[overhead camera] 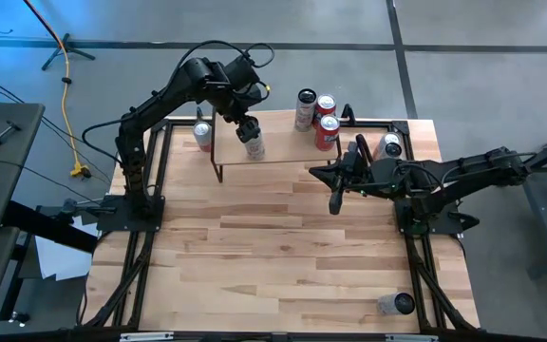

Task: Place canned beverage on shelf
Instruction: Put the black orange soda can on the shelf

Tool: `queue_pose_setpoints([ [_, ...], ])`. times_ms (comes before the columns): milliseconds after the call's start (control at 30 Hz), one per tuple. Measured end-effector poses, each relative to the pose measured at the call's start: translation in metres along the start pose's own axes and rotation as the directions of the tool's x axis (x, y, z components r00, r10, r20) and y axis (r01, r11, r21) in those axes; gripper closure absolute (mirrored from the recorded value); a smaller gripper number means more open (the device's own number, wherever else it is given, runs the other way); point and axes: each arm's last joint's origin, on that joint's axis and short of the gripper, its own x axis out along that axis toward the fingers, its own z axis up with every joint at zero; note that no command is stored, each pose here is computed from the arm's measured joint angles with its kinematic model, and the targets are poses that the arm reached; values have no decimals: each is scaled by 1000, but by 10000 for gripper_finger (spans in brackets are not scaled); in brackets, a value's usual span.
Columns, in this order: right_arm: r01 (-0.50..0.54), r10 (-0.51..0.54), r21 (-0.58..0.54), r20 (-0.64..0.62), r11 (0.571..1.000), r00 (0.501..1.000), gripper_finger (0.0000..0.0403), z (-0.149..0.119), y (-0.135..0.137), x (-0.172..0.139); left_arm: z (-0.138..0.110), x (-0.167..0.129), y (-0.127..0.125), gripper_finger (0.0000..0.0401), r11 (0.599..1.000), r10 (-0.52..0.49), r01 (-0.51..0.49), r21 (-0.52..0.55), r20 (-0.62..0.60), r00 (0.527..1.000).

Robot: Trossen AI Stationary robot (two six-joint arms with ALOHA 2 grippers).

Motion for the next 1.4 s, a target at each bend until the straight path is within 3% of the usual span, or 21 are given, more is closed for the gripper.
queue_pose_setpoints([
  [133, 0, 0, 0, 0, 1000, 1000, 403, 0, 0, 0, 0, 0, 0, 186, 1000, -3, 3, 4, 2, 1000],
  [533, 0, 0, 6, 0, 1000, 1000, 403, 0, 0, 0, 1, 3, 0, 105, 1000, -5, 5, 7, -9, 1000],
  [900, 0, 0, 5, 0, 1000, 1000, 403, 0, 0, 0, 1, 2, 0, 60, 1000, -5, 5, 26, -4, 1000],
  [1400, 0, 0, 5, 0, 1000, 1000, 403, 0, 0, 0, -2, -47, -4, 25, 999, -21, 14, 35, 196, 980],
])
